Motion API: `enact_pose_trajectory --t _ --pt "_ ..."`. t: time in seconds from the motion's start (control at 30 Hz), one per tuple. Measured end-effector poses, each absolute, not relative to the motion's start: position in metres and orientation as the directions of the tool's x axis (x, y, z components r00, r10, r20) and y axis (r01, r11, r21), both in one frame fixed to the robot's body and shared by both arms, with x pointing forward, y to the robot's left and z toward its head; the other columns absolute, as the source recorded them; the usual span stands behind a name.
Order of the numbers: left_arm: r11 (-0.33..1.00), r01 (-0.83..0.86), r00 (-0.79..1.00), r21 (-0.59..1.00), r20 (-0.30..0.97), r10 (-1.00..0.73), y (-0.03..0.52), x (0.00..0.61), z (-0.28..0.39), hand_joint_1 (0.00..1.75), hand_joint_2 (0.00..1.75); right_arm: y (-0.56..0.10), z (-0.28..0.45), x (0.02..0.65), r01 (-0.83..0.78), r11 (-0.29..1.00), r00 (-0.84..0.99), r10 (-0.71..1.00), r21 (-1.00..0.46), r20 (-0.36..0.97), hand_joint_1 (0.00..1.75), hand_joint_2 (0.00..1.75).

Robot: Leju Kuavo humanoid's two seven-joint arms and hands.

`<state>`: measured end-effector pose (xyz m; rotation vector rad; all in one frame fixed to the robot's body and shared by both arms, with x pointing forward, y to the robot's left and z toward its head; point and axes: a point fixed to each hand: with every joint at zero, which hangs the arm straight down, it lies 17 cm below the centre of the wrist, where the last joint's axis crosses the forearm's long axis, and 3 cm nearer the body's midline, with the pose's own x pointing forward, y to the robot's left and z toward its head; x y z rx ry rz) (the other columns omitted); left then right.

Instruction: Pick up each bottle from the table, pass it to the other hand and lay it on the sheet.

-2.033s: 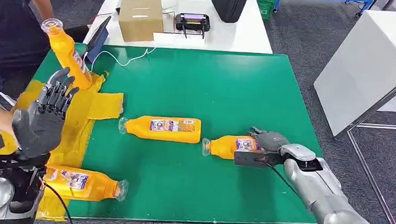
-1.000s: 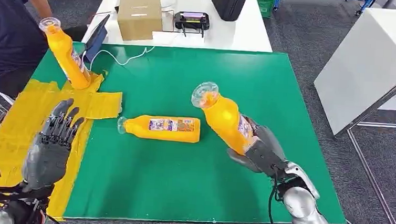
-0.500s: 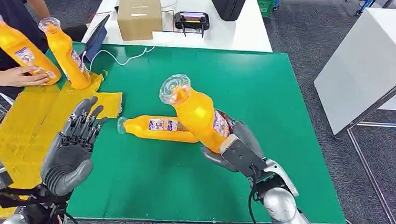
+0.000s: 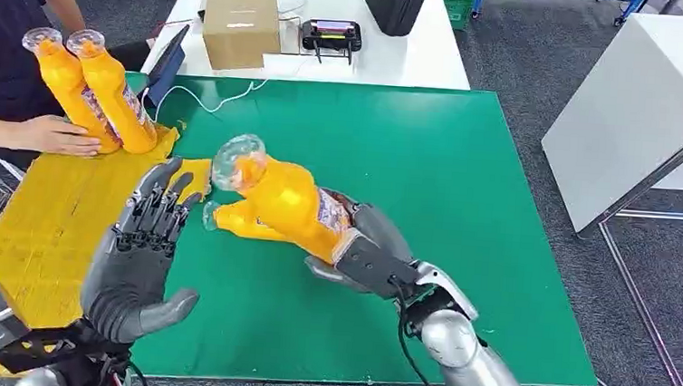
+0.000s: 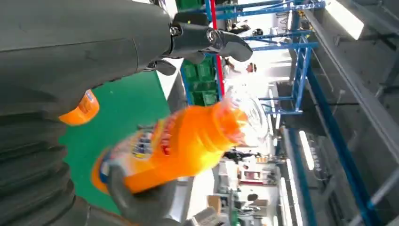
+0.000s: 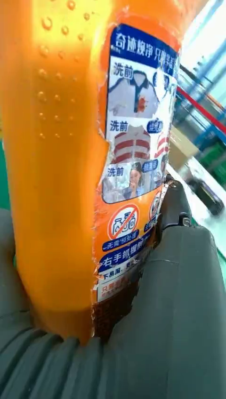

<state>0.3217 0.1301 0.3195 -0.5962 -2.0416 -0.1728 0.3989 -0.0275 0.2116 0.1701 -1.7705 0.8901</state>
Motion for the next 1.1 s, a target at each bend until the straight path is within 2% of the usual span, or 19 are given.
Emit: enact_pose_trajectory --t 0.2,0.37,0.73,0.77,0.8,1.1 --pt "0.838 0.522 -0.387 -0.159 0.831 0.4 0.125 0.317 0.323 0.0 1.75 0.008 0.204 0.375 -0.53 0.553 -0.52 0.387 -0.643 0.761 1.75 1.75" --pt "0.797 0.559 -0.328 -0.228 0.822 0.465 0.124 0.318 0.323 0.0 1.75 0.03 0.19 0.35 -0.556 0.433 -0.593 0.392 -0.71 0.704 1.75 1.75" --pt "0.787 0.562 -0.301 -0.253 0.824 0.48 0.128 0.322 0.319 0.03 1.75 0.039 0.181 0.334 -0.568 0.348 -0.639 0.384 -0.745 0.667 1.75 1.75" --pt "0.785 0.565 -0.299 -0.254 0.823 0.483 0.128 0.321 0.319 1.64 1.75 0.04 0.181 0.333 -0.57 0.343 -0.641 0.383 -0.747 0.665 1.75 1.75" --pt "0.784 0.568 -0.299 -0.252 0.823 0.482 0.128 0.321 0.318 1.75 1.75 0.04 0.181 0.332 -0.572 0.339 -0.643 0.38 -0.747 0.665 1.75 1.75" --pt "0.804 0.559 -0.337 -0.206 0.829 0.446 0.128 0.32 0.319 1.75 1.75 0.04 0.18 0.329 -0.577 0.328 -0.648 0.375 -0.748 0.663 1.75 1.75"
